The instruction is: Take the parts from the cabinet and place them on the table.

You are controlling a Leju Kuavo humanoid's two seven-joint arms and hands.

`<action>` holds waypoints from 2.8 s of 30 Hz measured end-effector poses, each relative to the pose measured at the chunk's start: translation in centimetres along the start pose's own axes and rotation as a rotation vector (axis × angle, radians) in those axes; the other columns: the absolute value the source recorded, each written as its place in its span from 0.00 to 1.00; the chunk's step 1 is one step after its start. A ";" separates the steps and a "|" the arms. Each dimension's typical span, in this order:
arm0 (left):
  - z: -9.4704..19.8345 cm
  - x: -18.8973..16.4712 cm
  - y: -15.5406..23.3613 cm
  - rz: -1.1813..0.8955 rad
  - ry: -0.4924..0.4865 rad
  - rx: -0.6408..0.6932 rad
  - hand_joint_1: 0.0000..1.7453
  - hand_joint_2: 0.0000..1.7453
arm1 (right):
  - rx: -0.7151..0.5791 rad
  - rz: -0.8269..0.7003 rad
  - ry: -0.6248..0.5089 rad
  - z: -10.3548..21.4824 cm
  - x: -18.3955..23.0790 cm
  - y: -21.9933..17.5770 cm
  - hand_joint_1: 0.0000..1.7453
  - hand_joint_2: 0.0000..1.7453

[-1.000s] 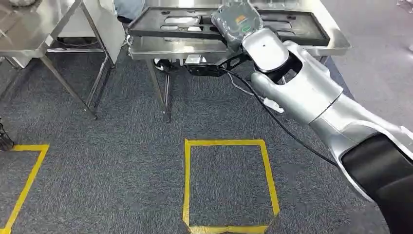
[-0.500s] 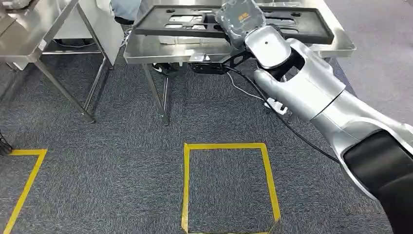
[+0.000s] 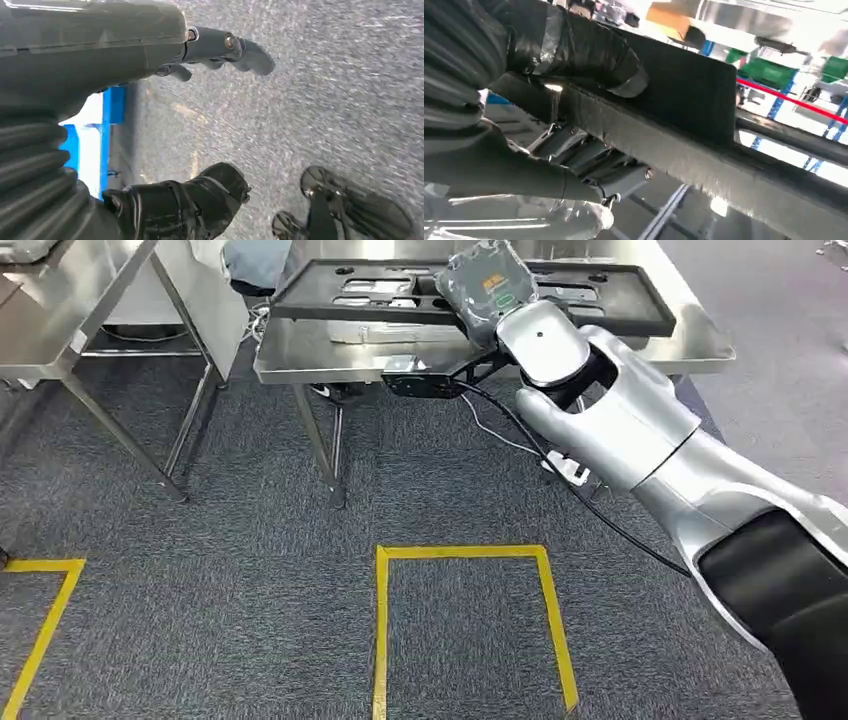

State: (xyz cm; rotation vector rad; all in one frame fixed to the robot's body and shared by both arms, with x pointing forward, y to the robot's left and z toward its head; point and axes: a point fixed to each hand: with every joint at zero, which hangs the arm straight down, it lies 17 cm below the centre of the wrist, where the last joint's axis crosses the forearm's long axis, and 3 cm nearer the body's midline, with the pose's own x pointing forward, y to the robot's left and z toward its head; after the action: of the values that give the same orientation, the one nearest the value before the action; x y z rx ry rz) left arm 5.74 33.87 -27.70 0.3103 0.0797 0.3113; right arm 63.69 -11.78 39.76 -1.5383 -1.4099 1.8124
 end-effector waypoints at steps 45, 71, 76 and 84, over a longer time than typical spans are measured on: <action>0.1 0.6 0.0 -0.022 -0.022 0.002 0.00 1.00 | 0.043 -0.010 0.019 0.6 -0.5 2.1 1.00 1.00; -0.1 -0.2 0.1 -0.018 -0.003 0.007 0.00 1.00 | 0.088 -0.006 0.062 2.0 -2.8 4.6 1.00 1.00; 0.1 0.4 -0.1 -0.017 -0.012 0.001 0.00 1.00 | 0.078 -0.006 0.058 1.9 -2.7 4.2 1.00 1.00; 0.1 0.2 -0.1 -0.015 -0.005 0.004 0.00 1.00 | 0.094 -0.016 0.042 2.2 -1.7 5.5 1.00 1.00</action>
State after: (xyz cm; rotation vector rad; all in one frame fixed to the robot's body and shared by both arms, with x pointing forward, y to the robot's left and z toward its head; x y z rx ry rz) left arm 5.93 33.78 -27.67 0.3140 0.0774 0.2952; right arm 63.93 -16.44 35.73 -1.5053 -1.2946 1.7997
